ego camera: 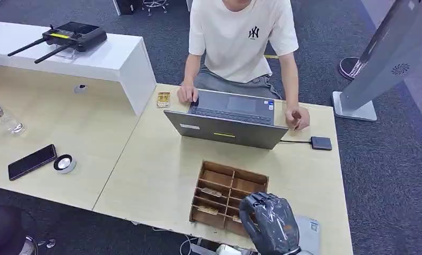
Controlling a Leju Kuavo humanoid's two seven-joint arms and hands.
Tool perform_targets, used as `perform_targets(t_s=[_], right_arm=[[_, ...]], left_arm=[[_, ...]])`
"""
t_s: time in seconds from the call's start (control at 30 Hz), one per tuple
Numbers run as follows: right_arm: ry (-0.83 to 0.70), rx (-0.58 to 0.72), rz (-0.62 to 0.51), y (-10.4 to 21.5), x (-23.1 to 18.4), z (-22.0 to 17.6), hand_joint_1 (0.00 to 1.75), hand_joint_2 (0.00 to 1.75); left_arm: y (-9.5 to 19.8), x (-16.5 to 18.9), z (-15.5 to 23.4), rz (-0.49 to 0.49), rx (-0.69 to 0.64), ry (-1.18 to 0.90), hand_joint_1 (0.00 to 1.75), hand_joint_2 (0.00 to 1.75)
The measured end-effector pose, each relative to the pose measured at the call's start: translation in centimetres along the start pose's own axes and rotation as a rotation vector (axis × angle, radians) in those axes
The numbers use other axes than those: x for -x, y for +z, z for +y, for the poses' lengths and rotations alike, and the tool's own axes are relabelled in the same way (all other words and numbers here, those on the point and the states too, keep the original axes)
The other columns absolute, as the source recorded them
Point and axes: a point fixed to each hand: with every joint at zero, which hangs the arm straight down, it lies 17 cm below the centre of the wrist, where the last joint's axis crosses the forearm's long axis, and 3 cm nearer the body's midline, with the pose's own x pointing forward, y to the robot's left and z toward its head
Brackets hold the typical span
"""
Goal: Pass the card to the sensor for recognition and then transmit it.
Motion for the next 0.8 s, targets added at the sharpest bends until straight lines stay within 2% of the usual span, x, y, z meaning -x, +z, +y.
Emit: perform_targets(t_s=[0.2,0.33,0.4,0.8], right_arm=[[0.031,-0.043,0.036,0.1,1.1,1.3,1.27,1.75],[0.052,-0.059,0.060,0.1,1.9,1.9,0.98,1.75],[0.063,-0.061,0.071,0.2,2.2,2.0,0.89,1.75],[0.088,-0.057,0.124,-0.4,3.6,1.4,0.98,1.75]], left_arm=[[-0.1,-0.1,0.0,0.001,0.003,-0.007,0.00,1.75],[-0.1,-0.1,0.2,0.002,0.000,-0.013,0.00,1.75],[-0.1,-0.1,0.2,0.002,0.000,-0.015,0.00,1.75],[-0.2,-0.1,0.4,-0.001,-0.010,-0.047,0.00,1.75]])
